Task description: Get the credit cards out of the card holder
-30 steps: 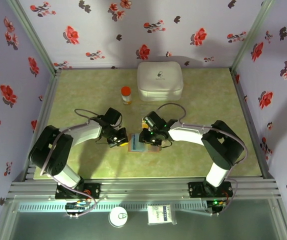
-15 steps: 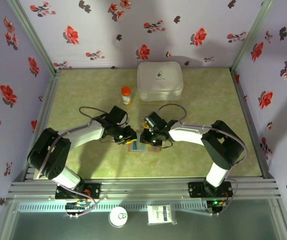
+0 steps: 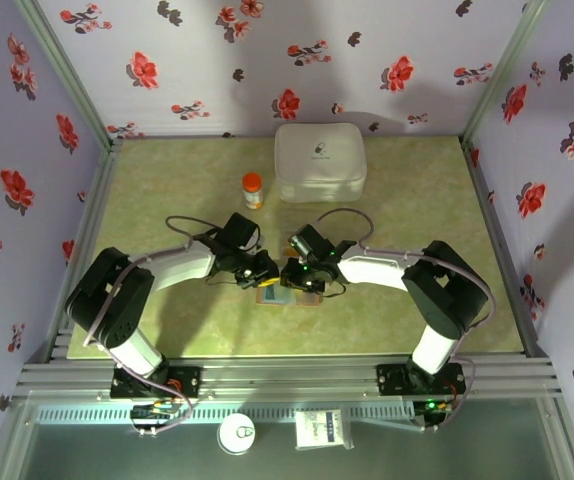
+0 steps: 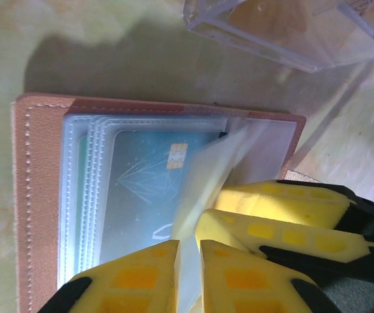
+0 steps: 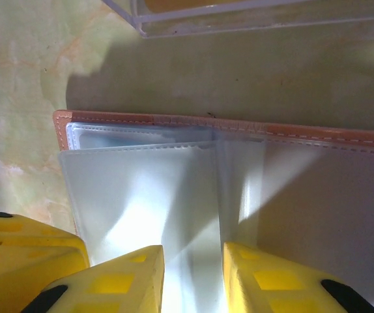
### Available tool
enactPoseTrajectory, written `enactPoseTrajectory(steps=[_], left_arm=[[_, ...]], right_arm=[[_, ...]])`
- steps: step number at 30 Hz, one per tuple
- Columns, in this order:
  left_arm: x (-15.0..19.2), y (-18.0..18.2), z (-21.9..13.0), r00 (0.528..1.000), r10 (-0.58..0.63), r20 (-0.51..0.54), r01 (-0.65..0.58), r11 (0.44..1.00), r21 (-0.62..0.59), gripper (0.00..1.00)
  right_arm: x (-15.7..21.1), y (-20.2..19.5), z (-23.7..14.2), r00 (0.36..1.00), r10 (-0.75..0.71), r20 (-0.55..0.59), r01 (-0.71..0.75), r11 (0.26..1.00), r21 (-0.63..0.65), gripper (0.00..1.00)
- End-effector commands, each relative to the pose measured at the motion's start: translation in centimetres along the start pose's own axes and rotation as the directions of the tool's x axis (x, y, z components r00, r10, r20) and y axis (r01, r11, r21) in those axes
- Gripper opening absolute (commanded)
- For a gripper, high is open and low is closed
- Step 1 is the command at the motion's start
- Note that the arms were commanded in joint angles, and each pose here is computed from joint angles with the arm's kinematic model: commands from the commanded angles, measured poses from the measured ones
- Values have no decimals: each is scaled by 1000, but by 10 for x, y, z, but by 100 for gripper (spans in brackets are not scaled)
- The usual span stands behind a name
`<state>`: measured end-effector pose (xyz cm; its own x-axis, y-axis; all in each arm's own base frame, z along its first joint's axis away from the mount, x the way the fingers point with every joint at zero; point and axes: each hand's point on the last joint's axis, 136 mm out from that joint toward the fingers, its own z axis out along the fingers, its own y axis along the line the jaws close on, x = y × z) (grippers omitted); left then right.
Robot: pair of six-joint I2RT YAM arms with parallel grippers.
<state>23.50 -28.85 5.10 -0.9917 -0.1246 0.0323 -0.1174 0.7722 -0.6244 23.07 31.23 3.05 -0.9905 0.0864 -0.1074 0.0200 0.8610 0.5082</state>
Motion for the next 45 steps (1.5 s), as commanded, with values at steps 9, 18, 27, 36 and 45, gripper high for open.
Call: enactPoseTrajectory(steps=[9, 18, 27, 36, 45], left_arm=[[5, -20, 3, 999, 27, -18, -26, 999, 43, 15], [-2, -11, -5, 999, 32, 33, -31, 999, -26, 12], [-8, 28, -19, 997, -22, 69, 29, 994, -105, 9], [-10, 29, -21, 997, -29, 76, 37, 995, -97, 12], [-8, 17, -19, 998, -18, 60, 20, 999, -40, 18]], right_arm=[[-6, -12, -26, 998, 2, 62, -3, 1000, 25, 32], [-4, 0, -21, 999, 9, 32, -6, 998, -65, 17], [-5, 19, -1, 999, 36, -8, -37, 988, -147, 14], [-1, -10, -3, 999, 39, 1, -39, 999, -11, 21], [-3, -8, -6, 999, 38, 15, -38, 999, -19, 22]])
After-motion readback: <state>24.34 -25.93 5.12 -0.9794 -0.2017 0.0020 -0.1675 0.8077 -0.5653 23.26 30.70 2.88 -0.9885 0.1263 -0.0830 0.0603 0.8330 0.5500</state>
